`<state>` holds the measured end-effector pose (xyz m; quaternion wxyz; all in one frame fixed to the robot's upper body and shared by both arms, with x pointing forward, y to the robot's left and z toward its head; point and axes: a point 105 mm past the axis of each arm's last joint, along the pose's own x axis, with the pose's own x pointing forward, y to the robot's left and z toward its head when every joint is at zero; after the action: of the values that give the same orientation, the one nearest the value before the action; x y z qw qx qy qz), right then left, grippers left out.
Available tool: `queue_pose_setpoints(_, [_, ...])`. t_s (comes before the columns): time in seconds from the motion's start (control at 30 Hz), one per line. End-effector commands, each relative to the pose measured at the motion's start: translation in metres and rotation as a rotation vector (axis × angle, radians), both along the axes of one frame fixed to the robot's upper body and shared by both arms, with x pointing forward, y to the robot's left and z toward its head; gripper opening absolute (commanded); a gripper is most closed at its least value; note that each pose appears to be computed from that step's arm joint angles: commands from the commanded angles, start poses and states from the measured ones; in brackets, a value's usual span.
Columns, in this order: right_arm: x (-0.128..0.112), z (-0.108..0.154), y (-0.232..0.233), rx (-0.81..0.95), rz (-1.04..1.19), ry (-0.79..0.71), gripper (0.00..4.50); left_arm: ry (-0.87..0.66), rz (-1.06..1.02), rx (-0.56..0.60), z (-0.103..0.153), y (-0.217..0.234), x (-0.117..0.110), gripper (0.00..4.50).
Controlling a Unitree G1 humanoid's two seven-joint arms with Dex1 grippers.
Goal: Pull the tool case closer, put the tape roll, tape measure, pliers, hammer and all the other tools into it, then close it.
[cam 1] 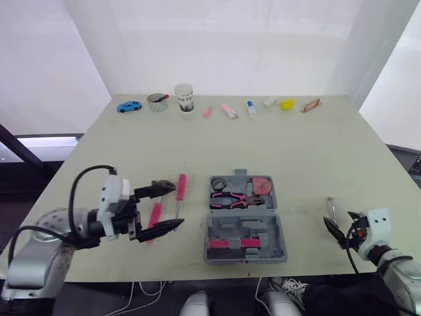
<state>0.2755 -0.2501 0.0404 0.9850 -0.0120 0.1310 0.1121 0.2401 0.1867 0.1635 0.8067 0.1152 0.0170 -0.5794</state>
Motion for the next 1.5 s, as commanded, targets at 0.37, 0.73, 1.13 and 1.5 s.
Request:
queue_pose_setpoints(0.37, [0.005,-0.013,-0.011,-0.016,-0.145,0.076,3.89,-0.084,-0.235,-0.013,0.024,-0.032,-0.006,4.50])
queue_pose_setpoints(0.73, [0.007,-0.015,-0.005,-0.088,-0.086,0.055,0.04,-0.076,-0.312,0.008,0.021,-0.030,-0.009,4.50])
queue_pose_setpoints(1.13, [0.016,-0.010,-0.007,-0.024,-0.095,0.042,0.04,-0.088,-0.314,-0.007,0.025,-0.033,-0.007,4.50])
queue_pose_setpoints(1.5, [0.020,-0.016,-0.009,-0.017,-0.109,0.059,4.33,-0.096,-0.309,-0.004,0.025,-0.033,-0.007,4.50])
